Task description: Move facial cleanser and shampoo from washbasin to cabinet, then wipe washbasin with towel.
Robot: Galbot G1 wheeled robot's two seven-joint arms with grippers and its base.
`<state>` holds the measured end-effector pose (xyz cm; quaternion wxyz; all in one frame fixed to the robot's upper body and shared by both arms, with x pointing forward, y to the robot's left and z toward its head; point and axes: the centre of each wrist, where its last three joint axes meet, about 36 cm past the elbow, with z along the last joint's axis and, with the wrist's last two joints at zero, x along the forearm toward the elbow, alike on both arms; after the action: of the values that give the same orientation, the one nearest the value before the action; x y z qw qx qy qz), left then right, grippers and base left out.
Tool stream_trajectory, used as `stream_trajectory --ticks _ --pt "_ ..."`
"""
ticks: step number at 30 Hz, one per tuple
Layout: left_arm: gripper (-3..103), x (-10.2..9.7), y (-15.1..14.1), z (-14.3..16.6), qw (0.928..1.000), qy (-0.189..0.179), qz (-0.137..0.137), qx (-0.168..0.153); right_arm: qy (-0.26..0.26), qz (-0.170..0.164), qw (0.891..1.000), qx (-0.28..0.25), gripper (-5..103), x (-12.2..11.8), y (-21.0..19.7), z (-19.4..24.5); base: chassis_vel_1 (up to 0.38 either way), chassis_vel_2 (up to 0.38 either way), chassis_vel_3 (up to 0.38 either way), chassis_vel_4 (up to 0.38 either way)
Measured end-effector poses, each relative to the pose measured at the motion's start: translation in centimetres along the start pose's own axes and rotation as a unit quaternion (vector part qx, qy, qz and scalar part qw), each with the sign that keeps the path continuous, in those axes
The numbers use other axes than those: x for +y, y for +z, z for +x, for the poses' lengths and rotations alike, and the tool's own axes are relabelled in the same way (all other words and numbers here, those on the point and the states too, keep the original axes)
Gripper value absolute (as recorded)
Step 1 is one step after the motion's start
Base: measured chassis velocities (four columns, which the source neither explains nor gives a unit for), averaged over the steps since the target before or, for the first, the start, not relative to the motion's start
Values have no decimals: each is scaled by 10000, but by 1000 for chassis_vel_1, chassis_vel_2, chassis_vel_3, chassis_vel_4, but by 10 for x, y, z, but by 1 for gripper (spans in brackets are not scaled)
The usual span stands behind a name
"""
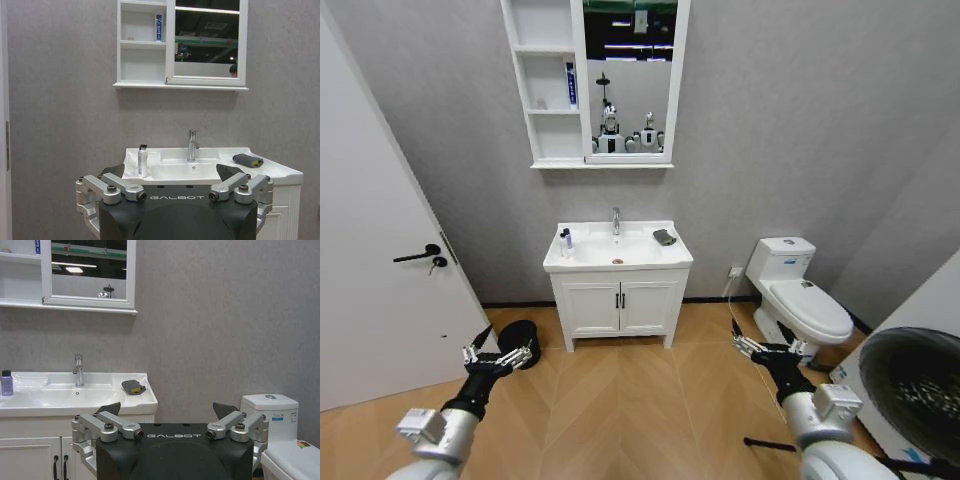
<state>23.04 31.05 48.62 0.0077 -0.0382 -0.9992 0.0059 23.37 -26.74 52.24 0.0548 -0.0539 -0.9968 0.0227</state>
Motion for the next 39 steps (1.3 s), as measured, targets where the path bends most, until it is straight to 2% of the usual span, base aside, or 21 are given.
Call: stream_trajectory --ticks 5,10,11,16,17,19,27,39 --pt "100 6 16 -2 9999 -80 -114 -6 -32 -31 9995 -307 100 1 1 1 0 0 0 0" --pt "100 11 41 -2 9992 -231 -245 -227 14 273 9983 -509 100 -7 32 -9 0 0 0 0" --pt "100 12 49 1 9992 -260 -220 -195 27 311 9983 -500 100 -9 47 -11 0 0 0 0" --pt "100 13 58 6 9994 -253 -185 -109 18 273 9985 -469 100 -10 63 -9 0 0 0 0" --pt "100 14 61 11 9997 -183 -173 -3 -14 289 9987 -428 100 -10 73 -5 0 0 0 0" --pt "100 13 58 13 9997 -114 -172 111 -56 282 9989 -373 100 -8 76 0 0 0 0 0" --pt "100 9 44 9 9995 -57 -181 233 -81 268 9990 -358 100 -9 66 3 0 0 0 0" --pt "100 8 43 7 9995 -112 -182 222 -132 329 9993 -149 100 -11 65 1 0 0 0 0"
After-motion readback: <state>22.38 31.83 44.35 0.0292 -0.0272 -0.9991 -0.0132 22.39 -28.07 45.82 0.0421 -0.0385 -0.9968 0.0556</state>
